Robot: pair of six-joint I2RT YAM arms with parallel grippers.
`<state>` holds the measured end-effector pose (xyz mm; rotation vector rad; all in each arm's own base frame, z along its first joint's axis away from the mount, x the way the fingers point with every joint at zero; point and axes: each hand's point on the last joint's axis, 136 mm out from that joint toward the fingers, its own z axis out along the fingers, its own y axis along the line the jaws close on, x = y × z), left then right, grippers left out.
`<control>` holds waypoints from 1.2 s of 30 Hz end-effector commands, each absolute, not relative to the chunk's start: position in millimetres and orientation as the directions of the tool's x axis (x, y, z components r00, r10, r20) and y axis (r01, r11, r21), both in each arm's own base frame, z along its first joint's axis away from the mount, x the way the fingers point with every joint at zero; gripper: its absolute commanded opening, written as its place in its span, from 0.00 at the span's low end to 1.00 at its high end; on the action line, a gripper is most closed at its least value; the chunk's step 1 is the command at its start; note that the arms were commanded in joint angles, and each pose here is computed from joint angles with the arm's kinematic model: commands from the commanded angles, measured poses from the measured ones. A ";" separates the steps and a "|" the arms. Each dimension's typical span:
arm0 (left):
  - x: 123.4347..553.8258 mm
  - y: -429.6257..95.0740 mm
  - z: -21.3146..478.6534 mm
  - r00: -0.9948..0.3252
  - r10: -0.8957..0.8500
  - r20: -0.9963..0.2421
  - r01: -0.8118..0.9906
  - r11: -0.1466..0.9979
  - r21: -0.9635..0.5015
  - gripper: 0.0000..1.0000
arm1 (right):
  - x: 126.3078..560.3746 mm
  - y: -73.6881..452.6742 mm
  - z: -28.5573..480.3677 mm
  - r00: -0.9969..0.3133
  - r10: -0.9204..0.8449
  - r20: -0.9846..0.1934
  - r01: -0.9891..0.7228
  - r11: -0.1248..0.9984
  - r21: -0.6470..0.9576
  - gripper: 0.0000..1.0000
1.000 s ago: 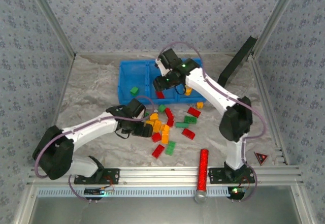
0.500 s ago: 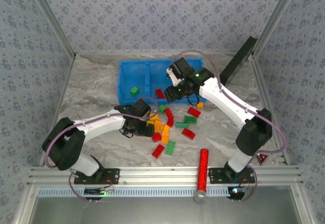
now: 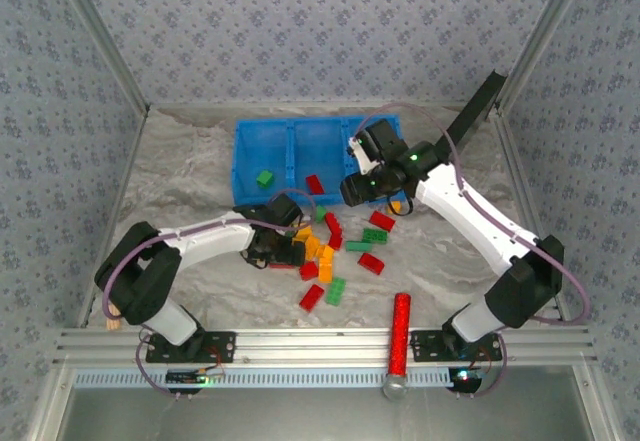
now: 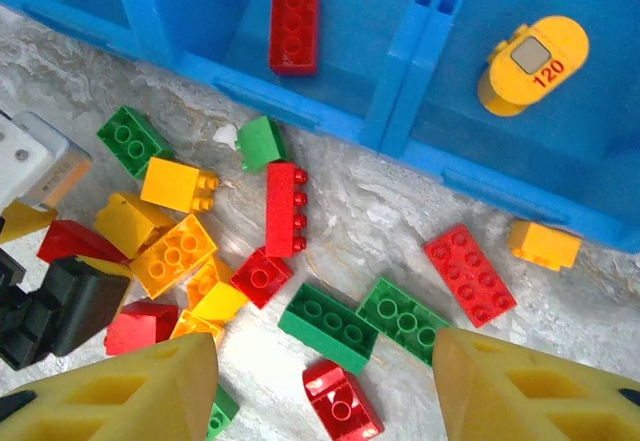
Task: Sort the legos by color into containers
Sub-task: Pick up the lego from the middle-left of the table, then place the lego in the container.
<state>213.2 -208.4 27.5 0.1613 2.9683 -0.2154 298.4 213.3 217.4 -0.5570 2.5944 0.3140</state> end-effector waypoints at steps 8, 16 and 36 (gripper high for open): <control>203.4 -199.3 17.7 -0.988 0.089 -0.126 0.102 0.990 -0.096 0.70 | 286.1 178.3 215.5 -0.842 -0.273 -0.466 -0.359 0.927 0.106 0.61; 200.9 -194.2 29.8 -0.987 0.098 -0.129 0.109 0.991 -0.081 0.59 | 280.7 154.2 214.5 -0.857 -0.209 -0.470 -0.301 0.945 0.130 0.62; 329.5 -265.8 218.9 -0.831 0.214 -0.513 0.311 0.944 -0.111 0.58 | 279.2 119.6 171.7 -0.903 -0.032 -0.428 -0.178 0.935 0.306 0.73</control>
